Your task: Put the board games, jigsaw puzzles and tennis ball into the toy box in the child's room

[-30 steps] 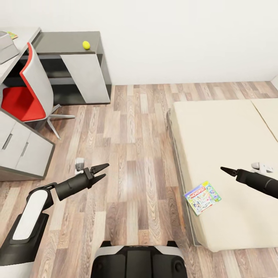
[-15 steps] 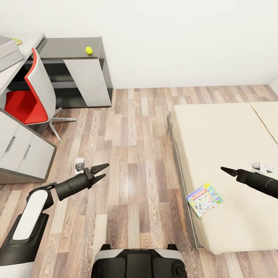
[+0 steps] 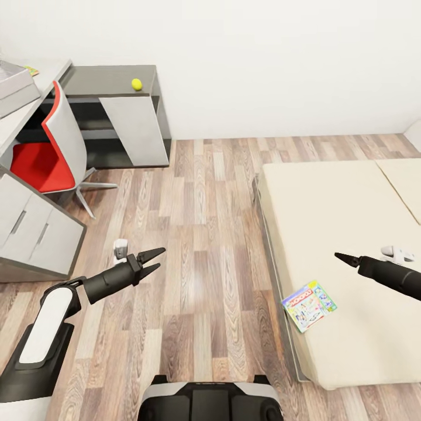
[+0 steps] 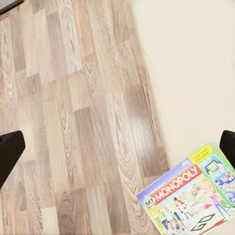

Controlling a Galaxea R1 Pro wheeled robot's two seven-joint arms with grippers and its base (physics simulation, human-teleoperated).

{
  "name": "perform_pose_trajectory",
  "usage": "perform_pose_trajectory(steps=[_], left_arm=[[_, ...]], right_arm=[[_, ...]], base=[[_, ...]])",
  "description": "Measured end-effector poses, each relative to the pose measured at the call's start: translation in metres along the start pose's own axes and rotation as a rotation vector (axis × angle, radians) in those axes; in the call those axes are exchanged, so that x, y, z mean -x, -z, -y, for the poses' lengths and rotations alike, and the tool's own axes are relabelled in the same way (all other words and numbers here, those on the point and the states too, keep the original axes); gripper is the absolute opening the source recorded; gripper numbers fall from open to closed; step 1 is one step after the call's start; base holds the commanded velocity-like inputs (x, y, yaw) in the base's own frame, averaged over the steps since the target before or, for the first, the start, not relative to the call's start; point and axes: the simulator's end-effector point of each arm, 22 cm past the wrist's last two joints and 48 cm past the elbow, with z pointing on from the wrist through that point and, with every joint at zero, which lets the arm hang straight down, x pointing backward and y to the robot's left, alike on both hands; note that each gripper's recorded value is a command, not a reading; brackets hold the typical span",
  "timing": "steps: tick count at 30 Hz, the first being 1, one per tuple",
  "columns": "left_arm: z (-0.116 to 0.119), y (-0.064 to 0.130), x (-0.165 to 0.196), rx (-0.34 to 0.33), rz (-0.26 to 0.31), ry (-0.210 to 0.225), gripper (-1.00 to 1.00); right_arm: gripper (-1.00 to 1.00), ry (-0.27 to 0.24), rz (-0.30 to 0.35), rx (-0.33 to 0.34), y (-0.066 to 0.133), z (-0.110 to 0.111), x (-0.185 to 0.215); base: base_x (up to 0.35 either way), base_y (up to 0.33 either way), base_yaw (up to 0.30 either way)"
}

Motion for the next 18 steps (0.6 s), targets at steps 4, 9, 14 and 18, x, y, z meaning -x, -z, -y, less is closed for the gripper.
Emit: perform_pose_trajectory(steps=[4,9,14,18], left_arm=[[0.003,0.001,0.001,-0.004,0.003,-0.005,1.0],[0.008,0.002,0.002,-0.008,0.007,-0.011,1.0],[0.011,0.004,0.004,-0.01,0.011,-0.018,1.0],[0.015,0.005,0.005,-0.012,0.014,-0.022,1.0]], right_arm=[[1.0,0.001,0.006,0.002,0.002,-0.001,0.003],[1.0,0.003,0.015,0.004,0.005,-0.003,0.007],[1.0,0.004,0.022,0.006,0.008,-0.005,0.01],[1.0,0.006,0.028,0.007,0.011,-0.006,0.013]], base=[[0.0,0.057,-0.018],[0.0,0.163,-0.064],[0.0,0.141,-0.103],[0.0,0.084,-0.12]])
